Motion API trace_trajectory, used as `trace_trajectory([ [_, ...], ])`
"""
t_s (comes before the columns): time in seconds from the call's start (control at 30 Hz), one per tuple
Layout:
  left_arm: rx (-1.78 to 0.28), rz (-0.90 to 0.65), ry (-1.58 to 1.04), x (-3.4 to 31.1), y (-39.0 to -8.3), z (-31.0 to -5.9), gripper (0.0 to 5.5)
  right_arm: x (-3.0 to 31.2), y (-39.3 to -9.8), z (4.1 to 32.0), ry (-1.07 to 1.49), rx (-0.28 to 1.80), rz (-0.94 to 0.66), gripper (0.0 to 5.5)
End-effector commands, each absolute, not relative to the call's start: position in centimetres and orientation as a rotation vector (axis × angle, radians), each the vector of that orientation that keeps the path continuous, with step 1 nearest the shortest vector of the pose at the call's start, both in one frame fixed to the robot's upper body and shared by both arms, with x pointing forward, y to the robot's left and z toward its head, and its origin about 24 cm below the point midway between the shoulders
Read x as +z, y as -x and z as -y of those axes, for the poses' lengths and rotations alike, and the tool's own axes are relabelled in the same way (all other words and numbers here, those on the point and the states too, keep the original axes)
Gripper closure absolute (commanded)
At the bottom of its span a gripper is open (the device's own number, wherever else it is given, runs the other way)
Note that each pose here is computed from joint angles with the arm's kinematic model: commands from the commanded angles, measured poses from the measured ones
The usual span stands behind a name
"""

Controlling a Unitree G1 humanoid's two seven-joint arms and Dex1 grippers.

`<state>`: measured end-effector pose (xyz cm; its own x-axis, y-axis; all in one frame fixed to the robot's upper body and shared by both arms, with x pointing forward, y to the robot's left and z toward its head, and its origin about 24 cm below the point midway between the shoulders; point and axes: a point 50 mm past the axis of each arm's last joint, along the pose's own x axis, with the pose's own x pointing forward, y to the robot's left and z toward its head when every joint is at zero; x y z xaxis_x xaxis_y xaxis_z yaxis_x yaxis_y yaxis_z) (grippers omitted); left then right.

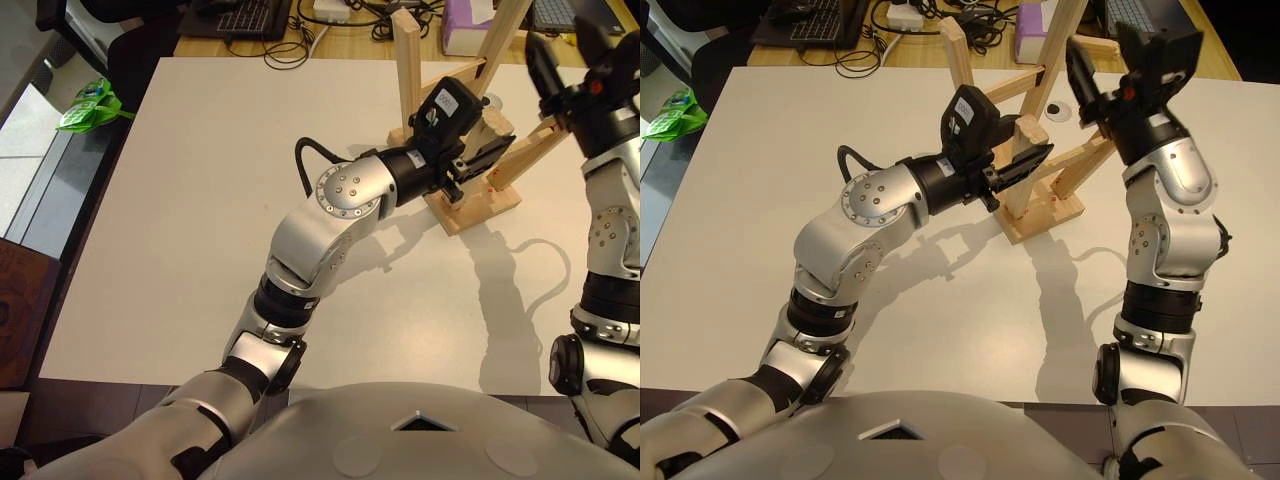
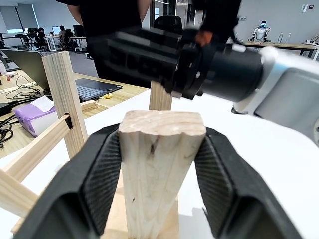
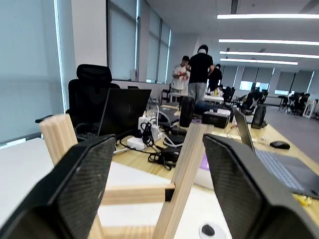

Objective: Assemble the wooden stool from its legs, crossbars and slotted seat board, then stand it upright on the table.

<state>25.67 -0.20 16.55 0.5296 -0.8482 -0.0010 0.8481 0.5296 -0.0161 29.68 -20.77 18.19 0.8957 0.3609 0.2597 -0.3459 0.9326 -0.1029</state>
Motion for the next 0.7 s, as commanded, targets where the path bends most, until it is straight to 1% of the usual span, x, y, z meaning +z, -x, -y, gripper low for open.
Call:
trace_trajectory([
  [0.03,-1.002,0.004,0.028,16.7,-25.8,0.0,2.67,19.5,-29.0,20.0,0.056,0.408,0.343,1.65],
  [0.13,-0.995,0.034,0.052,17.1,-25.9,-0.2,2.22,19.3,-28.8,20.0,0.049,0.405,0.347,1.14],
  [0.23,-0.990,0.085,0.085,17.7,-25.8,-0.3,1.73,19.5,-28.9,20.7,0.039,0.352,0.370,0.59],
  [0.3,-0.999,0.185,0.144,18.9,-25.4,-0.3,1.38,19.8,-28.8,21.5,0.041,0.300,0.400,0.22],
  [0.33,-1.006,0.229,0.179,19.5,-25.2,-0.4,1.23,19.9,-28.6,21.8,0.043,0.286,0.413,0.10],
  [0.4,-1.015,0.308,0.251,20.6,-24.7,-0.8,1.23,20.1,-27.3,22.4,0.041,0.356,0.401,0.10],
  [0.5,-0.953,0.384,0.317,21.4,-24.6,-2.4,1.23,19.5,-24.6,22.8,0.048,0.555,0.283,0.10],
  [0.63,-0.687,0.547,0.404,23.6,-25.6,-7.1,1.23,16.9,-20.2,24.6,0.099,0.735,-0.036,0.10],
  [0.7,-0.599,0.602,0.428,24.3,-25.8,-9.0,1.23,15.2,-19.0,24.8,0.151,0.780,-0.160,0.10],
])
